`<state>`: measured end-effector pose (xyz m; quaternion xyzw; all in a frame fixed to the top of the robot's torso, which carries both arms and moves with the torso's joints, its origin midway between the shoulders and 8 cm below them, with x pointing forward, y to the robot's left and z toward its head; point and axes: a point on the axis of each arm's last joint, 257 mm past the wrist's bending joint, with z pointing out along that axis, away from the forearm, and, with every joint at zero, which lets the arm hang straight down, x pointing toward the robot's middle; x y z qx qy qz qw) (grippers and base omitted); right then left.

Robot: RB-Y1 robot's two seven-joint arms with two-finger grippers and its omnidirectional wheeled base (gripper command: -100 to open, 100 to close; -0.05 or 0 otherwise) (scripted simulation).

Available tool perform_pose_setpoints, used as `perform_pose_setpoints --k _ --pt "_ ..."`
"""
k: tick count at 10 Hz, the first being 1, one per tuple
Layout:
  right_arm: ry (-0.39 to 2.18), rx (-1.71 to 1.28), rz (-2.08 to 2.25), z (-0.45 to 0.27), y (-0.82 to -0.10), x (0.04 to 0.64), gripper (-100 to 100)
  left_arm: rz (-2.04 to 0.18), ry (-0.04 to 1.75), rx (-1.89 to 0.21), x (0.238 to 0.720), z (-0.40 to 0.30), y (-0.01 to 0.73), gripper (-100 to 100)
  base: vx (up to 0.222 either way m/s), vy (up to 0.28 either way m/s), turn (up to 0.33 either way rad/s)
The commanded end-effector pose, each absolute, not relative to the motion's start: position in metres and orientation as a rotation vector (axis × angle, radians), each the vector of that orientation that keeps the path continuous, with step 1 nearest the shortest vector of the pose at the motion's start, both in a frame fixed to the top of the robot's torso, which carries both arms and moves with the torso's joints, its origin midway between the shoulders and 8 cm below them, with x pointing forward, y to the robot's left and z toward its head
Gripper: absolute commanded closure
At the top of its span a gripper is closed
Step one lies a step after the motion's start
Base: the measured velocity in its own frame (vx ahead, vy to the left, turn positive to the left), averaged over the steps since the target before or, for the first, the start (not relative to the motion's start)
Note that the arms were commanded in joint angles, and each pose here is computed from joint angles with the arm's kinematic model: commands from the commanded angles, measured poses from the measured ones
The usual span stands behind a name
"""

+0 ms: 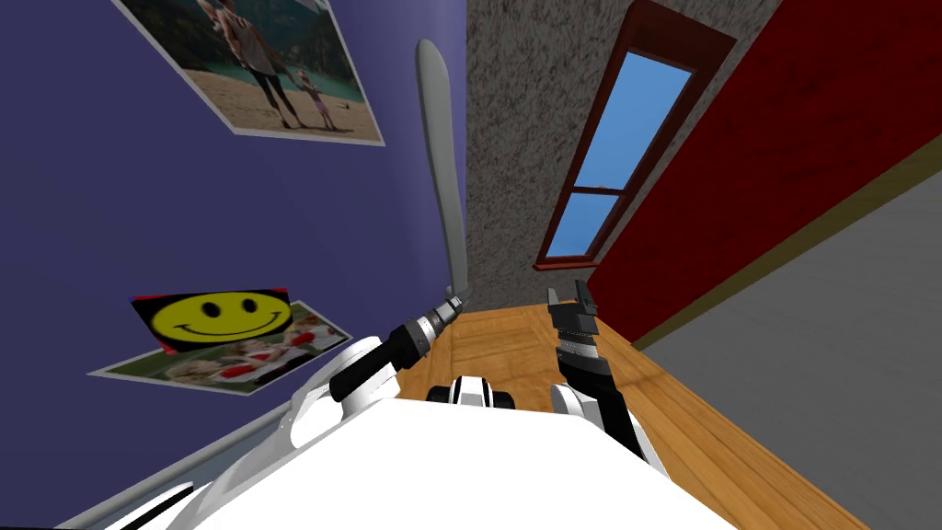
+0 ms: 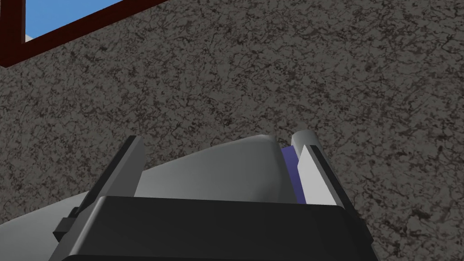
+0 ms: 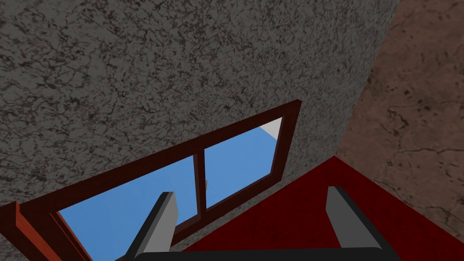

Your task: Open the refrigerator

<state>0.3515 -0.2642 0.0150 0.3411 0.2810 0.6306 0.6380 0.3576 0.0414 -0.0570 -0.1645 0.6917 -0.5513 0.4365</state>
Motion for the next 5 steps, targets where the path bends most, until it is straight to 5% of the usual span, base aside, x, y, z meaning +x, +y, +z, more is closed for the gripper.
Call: perform_pose_setpoints --k 1,5 --pt "0.641 0.779 1.439 0.015 -0.2642 0.3515 0 -1.372 1.728 -0.416 0.3576 -0.0601 0.0414 0 0.0 0.0 0.0" --pt "0.642 0.779 1.439 0.015 -0.2642 0.3515 0 -1.375 1.74 -0.43 0.3571 -0.0652 0.0408 0 0.0 0.0 0.0"
